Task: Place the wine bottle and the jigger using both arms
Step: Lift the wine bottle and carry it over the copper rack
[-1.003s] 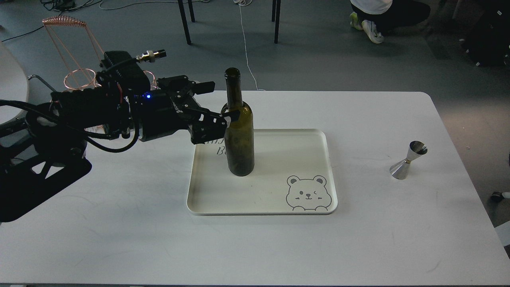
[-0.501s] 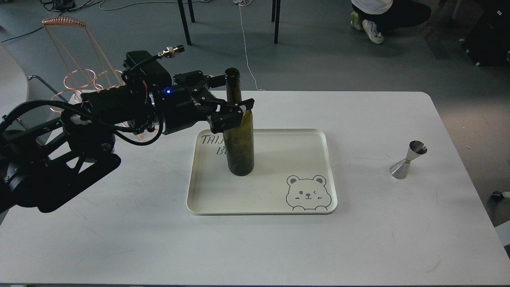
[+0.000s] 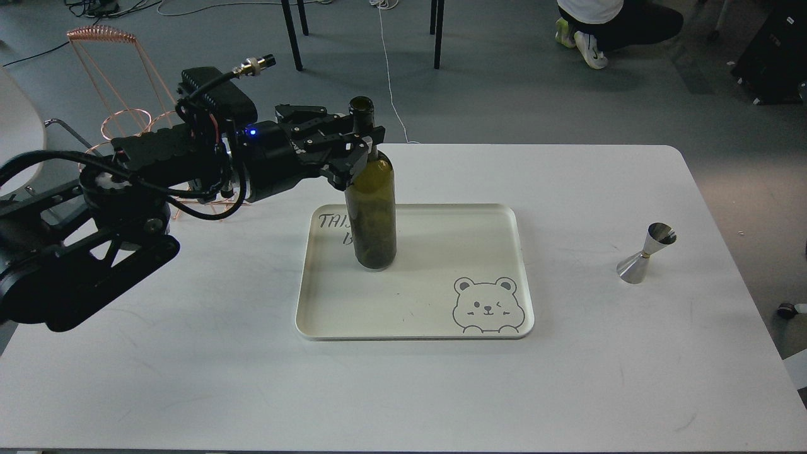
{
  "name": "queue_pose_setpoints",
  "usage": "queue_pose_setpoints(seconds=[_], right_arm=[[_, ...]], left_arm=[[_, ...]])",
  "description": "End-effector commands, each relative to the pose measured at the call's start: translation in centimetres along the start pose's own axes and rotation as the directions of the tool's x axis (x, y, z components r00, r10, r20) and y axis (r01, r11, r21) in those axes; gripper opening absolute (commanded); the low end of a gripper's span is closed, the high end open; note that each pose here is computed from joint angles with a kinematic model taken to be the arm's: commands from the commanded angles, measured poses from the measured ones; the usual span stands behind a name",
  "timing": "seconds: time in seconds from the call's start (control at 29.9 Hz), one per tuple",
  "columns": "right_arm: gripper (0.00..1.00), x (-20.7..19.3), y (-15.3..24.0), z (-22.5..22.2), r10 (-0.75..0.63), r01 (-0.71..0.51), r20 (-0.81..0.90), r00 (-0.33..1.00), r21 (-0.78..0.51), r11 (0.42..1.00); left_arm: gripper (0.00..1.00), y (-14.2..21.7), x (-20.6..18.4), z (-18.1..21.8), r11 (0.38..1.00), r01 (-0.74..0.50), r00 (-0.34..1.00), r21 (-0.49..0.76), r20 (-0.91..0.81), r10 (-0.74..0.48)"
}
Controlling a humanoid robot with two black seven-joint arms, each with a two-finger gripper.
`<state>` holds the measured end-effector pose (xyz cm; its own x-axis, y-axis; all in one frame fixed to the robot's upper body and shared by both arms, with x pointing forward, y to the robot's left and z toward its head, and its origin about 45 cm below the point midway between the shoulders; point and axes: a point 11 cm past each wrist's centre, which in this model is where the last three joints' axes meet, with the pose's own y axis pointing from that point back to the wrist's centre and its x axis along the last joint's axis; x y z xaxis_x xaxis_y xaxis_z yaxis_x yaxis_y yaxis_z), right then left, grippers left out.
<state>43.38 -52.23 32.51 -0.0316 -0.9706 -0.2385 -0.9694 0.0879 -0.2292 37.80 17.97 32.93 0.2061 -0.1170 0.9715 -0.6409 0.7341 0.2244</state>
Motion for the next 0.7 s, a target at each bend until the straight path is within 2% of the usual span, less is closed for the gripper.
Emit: queue_pose_setpoints(seconds=[0.0,0.2,0.33,0.67], right_arm=[[0.97,-0.1,-0.1,-0.1,-0.001,0.001,-0.001,1.0,0.003,1.0],[0.97,-0.2,-0.4,-0.5,-0.005,0.005,-0.001,1.0,0.012,1.0],[0.97,-0.5,-0.6,-0.7,-0.011,0.011,0.001,1.0,0.017,1.0],[0.97,-1.7,-1.7,-1.8,-0.033,0.033,0.006,0.999,0.044,0.998]], left_arm=[[0.1,2.1,2.6,-1.9,0.998,-0.055,0.997,0.04,-0.057,0.057],[0.1,9.0,6.4,-6.6,0.985,-0.079,0.993,0.153,-0.079,0.091],[0.1,12.9,8.0,-9.7,0.962,-0.067,0.997,0.264,-0.031,0.077],[0.1,16.6,8.7,-16.3,0.881,-0.108,0.99,0.46,-0.035,0.14]])
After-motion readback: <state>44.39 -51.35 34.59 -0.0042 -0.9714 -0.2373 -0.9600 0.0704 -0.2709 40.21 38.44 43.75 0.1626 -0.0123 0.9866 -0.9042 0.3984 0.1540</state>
